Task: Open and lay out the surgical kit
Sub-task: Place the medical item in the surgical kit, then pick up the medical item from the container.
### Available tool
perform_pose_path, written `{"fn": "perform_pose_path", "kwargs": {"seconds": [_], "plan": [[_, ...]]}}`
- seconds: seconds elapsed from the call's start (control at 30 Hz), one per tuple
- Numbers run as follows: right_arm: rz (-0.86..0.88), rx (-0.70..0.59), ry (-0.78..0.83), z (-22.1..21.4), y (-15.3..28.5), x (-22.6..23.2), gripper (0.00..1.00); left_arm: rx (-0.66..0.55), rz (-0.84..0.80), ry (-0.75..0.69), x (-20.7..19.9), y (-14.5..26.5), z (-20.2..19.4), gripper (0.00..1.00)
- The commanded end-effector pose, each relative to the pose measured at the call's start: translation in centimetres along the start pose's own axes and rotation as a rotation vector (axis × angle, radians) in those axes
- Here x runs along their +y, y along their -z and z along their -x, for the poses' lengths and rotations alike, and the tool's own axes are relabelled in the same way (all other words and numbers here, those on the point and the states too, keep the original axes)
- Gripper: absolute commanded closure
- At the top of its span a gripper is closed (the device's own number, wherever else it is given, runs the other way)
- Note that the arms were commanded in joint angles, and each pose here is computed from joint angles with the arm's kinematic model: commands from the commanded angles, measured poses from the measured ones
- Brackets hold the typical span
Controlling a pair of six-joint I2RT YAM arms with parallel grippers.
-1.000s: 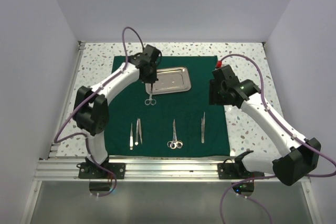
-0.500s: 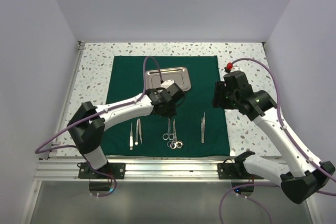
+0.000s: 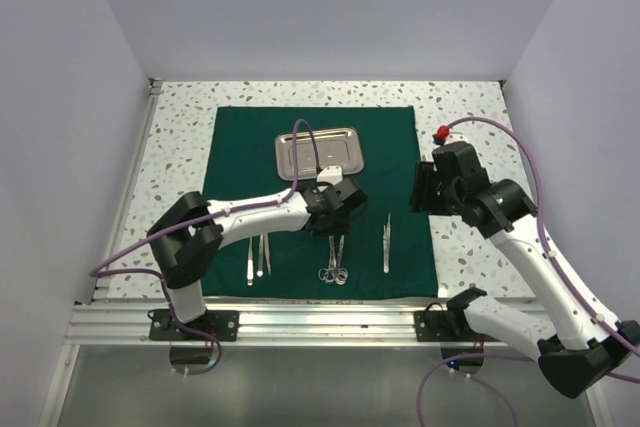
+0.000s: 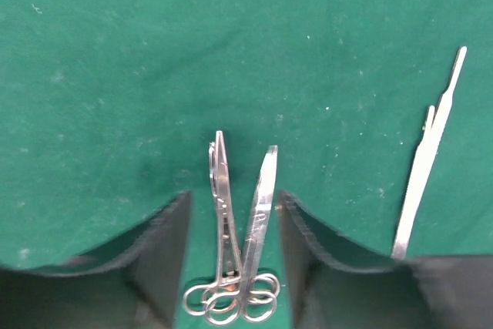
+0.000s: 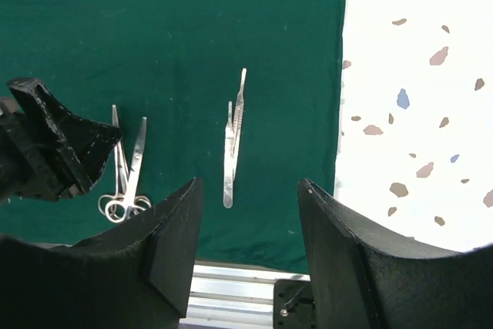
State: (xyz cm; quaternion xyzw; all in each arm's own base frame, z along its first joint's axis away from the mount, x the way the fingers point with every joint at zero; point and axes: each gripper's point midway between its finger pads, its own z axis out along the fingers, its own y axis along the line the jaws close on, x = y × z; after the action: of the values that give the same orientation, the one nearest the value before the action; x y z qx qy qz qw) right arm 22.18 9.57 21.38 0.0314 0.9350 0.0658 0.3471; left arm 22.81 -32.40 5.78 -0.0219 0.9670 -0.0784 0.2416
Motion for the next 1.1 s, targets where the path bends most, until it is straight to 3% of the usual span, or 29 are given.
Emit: {"fn": "perform_pose_path", "kwargs": {"seconds": [0.0,0.2,0.37,0.4,0.5,0.53,0.6,0.63,0.67,0.87,1.07], "plan": [[-0.002,-0.034,0.020,2.1,-0.2,0.6,0.43,-0.099,-0.023,0.013,-1.2,2.0,3.4,0.45],[0.027,-0.083,0.030,7.6,-2.9,4.1,0.44,-0.190,-0.034,-0.055,-1.3,6.7,8.7,0.31],[0.078,-0.091,0.057,12.8,-7.0,8.5,0.43,-0.230,-0.052,-0.002,5.2,9.1,15.4,0.30],[0.055,-0.023,0.075,12.2,-10.4,9.2,0.43,-0.237,-0.024,0.024,7.4,9.0,16.6,0.30],[0.063,-0.018,0.093,14.7,-12.9,11.2,0.44,-0.245,0.042,-0.007,11.0,8.8,17.3,0.31],[0.033,0.039,0.108,13.7,-16.1,11.4,0.43,-0.250,0.047,-0.030,11.6,8.9,17.4,0.31],[0.029,0.011,0.117,15.7,-17.3,12.4,0.43,-0.238,0.046,-0.043,12.4,8.5,17.1,0.31],[0.000,0.063,0.131,14.5,-20.5,12.4,0.43,-0.239,0.042,-0.058,12.6,8.6,17.0,0.32],[0.012,0.017,0.123,16.6,-20.5,13.3,0.43,-0.235,0.040,-0.066,12.7,8.6,16.8,0.32],[0.009,0.032,0.125,16.9,-27.0,15.0,0.43,-0.248,0.032,-0.072,14.4,9.1,17.3,0.31],[0.006,-0.009,0.106,17.6,-30.4,14.7,0.46,-0.260,0.110,-0.021,17.3,9.0,18.4,0.31]]}}
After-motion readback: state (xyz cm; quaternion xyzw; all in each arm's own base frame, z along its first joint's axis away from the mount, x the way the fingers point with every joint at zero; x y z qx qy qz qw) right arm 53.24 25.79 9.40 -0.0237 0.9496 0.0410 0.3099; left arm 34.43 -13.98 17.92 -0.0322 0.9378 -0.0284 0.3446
